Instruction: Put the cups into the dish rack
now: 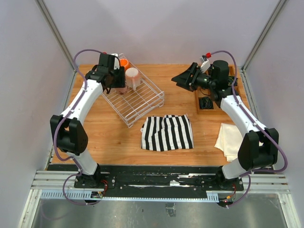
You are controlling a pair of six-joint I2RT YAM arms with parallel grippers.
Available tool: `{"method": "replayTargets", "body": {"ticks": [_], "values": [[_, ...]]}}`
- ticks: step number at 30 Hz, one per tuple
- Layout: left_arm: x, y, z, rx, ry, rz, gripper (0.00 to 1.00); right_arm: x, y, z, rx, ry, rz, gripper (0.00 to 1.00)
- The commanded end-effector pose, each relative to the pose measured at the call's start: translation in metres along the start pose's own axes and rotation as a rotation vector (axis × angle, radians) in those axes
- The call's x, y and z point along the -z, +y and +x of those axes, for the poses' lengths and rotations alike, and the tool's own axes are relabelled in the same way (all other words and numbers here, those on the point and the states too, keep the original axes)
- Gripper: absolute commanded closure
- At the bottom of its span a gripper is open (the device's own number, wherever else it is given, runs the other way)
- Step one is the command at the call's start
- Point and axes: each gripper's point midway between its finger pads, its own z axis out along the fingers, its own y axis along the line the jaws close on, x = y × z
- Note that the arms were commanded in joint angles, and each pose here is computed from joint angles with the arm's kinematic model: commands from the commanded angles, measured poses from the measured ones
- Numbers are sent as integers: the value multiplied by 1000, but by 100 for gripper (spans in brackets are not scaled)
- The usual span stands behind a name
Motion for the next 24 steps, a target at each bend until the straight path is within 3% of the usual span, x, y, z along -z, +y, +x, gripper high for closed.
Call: {"method": "replayTargets", "body": {"ticks": [1,24], "values": [[-7,23,7,-112,13,-101,100,2,0,-7,18,-5,-10,36],[-41,49,39,-217,98,-216,100,4,0,-4,8,-6,-8,36]]}}
